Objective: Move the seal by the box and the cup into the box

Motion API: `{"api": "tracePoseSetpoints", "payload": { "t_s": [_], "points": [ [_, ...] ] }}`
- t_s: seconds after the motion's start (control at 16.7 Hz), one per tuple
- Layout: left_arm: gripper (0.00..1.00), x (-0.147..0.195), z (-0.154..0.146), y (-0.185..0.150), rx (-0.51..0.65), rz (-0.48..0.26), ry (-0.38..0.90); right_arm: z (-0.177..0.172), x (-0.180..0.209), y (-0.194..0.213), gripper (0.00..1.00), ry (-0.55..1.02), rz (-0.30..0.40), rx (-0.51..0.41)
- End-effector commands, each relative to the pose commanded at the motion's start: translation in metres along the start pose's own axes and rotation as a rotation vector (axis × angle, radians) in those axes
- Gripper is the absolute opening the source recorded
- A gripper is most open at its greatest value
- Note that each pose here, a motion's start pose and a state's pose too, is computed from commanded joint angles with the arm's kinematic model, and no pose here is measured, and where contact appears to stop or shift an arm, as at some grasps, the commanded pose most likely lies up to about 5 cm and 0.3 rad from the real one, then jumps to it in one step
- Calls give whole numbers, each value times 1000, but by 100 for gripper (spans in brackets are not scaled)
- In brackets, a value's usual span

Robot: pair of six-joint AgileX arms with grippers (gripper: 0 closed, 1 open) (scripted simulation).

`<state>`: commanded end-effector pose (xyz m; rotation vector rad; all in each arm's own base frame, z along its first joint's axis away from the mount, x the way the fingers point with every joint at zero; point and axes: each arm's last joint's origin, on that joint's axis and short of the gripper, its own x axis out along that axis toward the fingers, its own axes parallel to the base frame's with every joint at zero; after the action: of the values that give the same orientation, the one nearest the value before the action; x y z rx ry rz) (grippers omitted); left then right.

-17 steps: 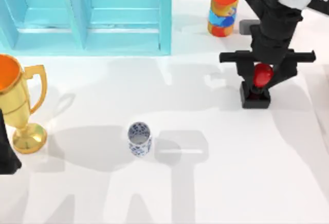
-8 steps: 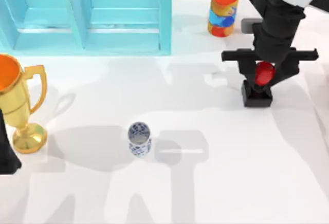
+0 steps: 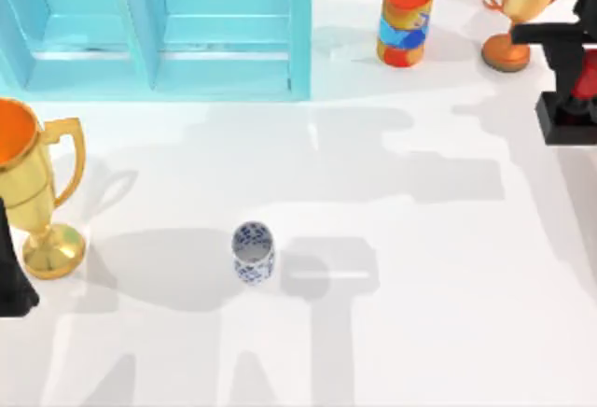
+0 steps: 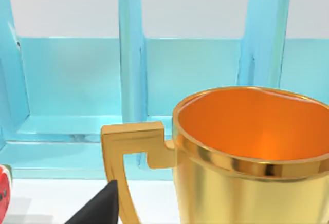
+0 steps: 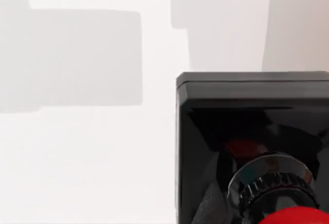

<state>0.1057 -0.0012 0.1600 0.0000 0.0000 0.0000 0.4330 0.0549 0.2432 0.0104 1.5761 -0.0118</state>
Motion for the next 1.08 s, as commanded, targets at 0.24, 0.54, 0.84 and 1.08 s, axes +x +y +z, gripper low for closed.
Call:
{"api": "tracePoseSetpoints", "payload": {
  "t_s": [0.24, 0.54, 0.84, 1.08],
  "points": [
    [100, 0, 0, 0, 0, 0, 0, -2, -7, -7, 0, -5, 1, 0],
    [100, 0, 0, 0, 0, 0, 0, -15, -15, 2, 0, -25, 1, -4],
    [100, 0, 0, 0, 0, 0, 0, -71, -24, 6, 0, 5, -5, -3],
    [100, 0, 0, 0, 0, 0, 0, -119, -26, 6, 0, 13, -8, -2]
  ]
}}
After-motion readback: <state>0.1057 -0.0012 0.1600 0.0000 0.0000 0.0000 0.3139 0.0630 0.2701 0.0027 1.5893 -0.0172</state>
